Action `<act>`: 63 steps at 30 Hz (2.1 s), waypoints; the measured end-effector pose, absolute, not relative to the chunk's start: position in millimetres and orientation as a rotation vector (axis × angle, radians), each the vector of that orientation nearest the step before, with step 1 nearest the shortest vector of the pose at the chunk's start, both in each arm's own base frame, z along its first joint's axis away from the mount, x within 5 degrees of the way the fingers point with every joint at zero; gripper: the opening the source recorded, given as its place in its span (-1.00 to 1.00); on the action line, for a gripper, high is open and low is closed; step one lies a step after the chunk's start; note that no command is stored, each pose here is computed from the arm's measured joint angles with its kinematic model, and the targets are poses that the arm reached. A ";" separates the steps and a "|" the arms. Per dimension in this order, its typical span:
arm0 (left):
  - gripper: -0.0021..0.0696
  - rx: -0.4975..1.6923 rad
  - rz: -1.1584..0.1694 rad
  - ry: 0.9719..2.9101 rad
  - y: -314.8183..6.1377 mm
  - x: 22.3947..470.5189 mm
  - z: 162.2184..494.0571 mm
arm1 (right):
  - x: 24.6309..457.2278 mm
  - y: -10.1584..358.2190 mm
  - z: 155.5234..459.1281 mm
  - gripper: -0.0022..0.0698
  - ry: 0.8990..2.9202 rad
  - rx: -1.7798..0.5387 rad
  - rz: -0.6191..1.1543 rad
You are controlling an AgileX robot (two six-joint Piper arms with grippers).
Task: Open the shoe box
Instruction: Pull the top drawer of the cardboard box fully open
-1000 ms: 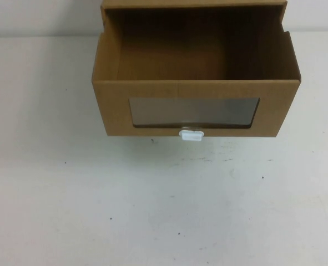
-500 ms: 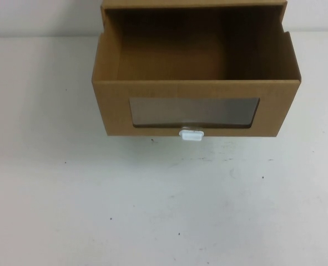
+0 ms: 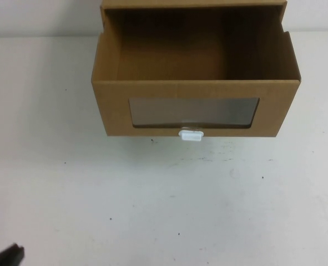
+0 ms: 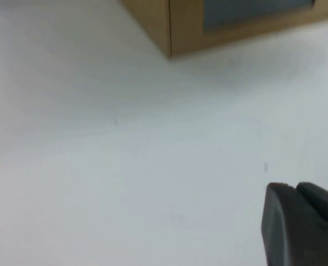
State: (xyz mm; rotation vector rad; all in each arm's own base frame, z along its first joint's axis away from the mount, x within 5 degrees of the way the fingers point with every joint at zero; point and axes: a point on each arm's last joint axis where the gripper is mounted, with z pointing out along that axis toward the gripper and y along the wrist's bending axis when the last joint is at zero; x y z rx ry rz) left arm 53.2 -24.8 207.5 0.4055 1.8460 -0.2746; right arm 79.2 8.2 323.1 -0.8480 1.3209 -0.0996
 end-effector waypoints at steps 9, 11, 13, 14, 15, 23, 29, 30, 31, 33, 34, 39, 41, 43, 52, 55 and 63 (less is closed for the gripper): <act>-0.95 0.392 -0.267 1.853 -25.0 56.7 174.2 | 79.2 7.8 323.1 -0.99 1.321 -0.846 -0.098; -0.95 0.378 -0.246 1.819 -23.6 57.6 177.0 | 79.2 7.4 323.1 -0.99 1.321 -0.845 -0.097; -0.95 0.348 -0.208 1.790 -20.6 57.4 179.1 | 79.1 7.6 323.2 -0.99 1.319 -0.846 -0.095; -0.95 0.324 -0.185 1.785 -18.5 56.9 179.4 | 78.8 7.9 323.4 -0.99 1.315 -0.847 -0.091; -0.95 0.299 -0.155 1.786 -16.2 56.3 179.1 | 78.5 8.1 323.7 -0.99 1.310 -0.849 -0.084; -0.95 0.129 0.027 1.840 -2.7 53.5 174.2 | 77.7 9.5 324.3 -0.99 1.297 -0.857 -0.072; -0.95 0.117 0.036 1.838 -2.0 53.3 174.2 | 77.4 10.1 324.5 -0.99 1.291 -0.860 -0.066; -0.95 0.117 0.036 1.838 -2.0 53.3 174.2 | 77.1 10.4 324.7 -0.99 1.287 -0.862 -0.062; -0.95 0.117 0.036 1.838 -2.0 53.3 174.2 | 77.0 10.6 324.8 -0.99 1.286 -0.863 -0.061; -0.95 0.117 0.036 1.838 -2.0 53.3 174.2 | 77.0 10.6 324.8 -0.99 1.285 -0.863 -0.060; -0.95 0.117 0.036 1.838 -2.0 53.3 174.2 | 76.9 10.7 324.8 -0.99 1.284 -0.864 -0.059; -0.95 0.117 0.036 1.838 -2.0 53.3 174.2 | 76.9 10.8 324.9 -0.99 1.284 -0.864 -0.059; -0.95 0.117 0.036 1.838 -2.0 53.3 174.2 | 76.9 10.8 324.9 -0.99 1.284 -0.864 -0.059; -0.95 0.117 0.036 1.838 -2.0 53.3 174.2 | 76.8 10.9 324.9 -0.99 1.283 -0.865 -0.057; -0.95 0.117 0.036 1.838 -2.0 53.3 174.2 | 74.3 -6.4 327.3 -0.99 1.327 -0.726 -0.178; -0.95 0.117 0.036 1.838 -2.0 53.3 174.2 | 71.1 -18.6 328.2 -0.99 1.380 -0.610 -0.320; -0.95 0.117 0.036 1.838 -2.0 53.3 174.2 | 49.7 -2.4 346.4 -0.99 1.186 -0.537 -0.303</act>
